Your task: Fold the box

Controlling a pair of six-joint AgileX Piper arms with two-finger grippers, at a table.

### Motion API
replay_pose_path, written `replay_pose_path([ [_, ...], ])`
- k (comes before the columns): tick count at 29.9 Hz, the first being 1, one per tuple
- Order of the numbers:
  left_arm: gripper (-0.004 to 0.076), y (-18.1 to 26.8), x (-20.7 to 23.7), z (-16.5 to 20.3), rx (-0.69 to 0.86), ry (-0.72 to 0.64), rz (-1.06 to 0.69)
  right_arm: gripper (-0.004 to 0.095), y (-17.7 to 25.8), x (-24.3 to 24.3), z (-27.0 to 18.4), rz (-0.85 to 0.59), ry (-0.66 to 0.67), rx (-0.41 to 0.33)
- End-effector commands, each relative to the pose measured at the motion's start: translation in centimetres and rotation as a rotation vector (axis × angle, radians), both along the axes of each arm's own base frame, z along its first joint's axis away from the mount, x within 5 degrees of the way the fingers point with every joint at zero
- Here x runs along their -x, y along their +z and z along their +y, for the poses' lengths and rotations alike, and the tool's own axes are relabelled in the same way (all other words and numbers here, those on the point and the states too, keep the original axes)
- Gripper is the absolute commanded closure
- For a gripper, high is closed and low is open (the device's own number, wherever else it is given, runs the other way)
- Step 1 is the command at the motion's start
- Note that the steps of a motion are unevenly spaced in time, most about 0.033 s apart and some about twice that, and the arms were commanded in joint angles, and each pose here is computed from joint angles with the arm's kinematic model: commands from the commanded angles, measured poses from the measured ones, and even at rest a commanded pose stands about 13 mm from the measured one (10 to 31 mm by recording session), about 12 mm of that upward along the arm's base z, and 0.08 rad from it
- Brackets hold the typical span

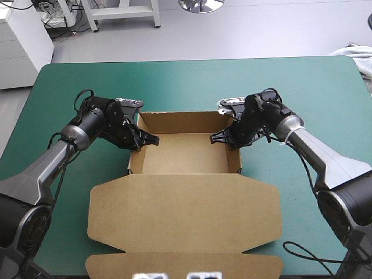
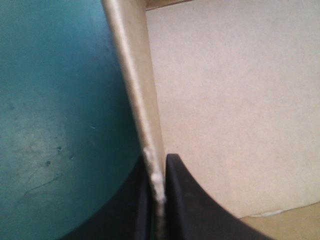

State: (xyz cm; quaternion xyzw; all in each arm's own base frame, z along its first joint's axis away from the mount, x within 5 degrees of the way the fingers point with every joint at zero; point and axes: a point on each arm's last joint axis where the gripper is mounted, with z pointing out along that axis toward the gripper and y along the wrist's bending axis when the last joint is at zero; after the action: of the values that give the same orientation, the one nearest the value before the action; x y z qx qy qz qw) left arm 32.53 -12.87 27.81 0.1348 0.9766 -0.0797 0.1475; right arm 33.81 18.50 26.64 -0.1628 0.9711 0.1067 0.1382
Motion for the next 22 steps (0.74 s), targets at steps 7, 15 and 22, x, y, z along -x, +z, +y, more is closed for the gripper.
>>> replay_pose_path([
  [7,0.0374,1.8,0.2,-1.0,0.072,-0.027,-0.067,0.0566,3.2,0.2,-0.2,-0.072,-0.004,0.016],
  [15,0.0265,1.8,-0.1,-0.5,0.028,-0.027,-0.1,0.0562,4.9,-0.1,-1.0,-0.106,0.011,0.121],
  [22,0.0265,2.2,-0.1,-0.3,0.002,-0.031,-0.129,0.0498,5.4,-0.2,-1.0,-0.122,0.01,0.121],
])
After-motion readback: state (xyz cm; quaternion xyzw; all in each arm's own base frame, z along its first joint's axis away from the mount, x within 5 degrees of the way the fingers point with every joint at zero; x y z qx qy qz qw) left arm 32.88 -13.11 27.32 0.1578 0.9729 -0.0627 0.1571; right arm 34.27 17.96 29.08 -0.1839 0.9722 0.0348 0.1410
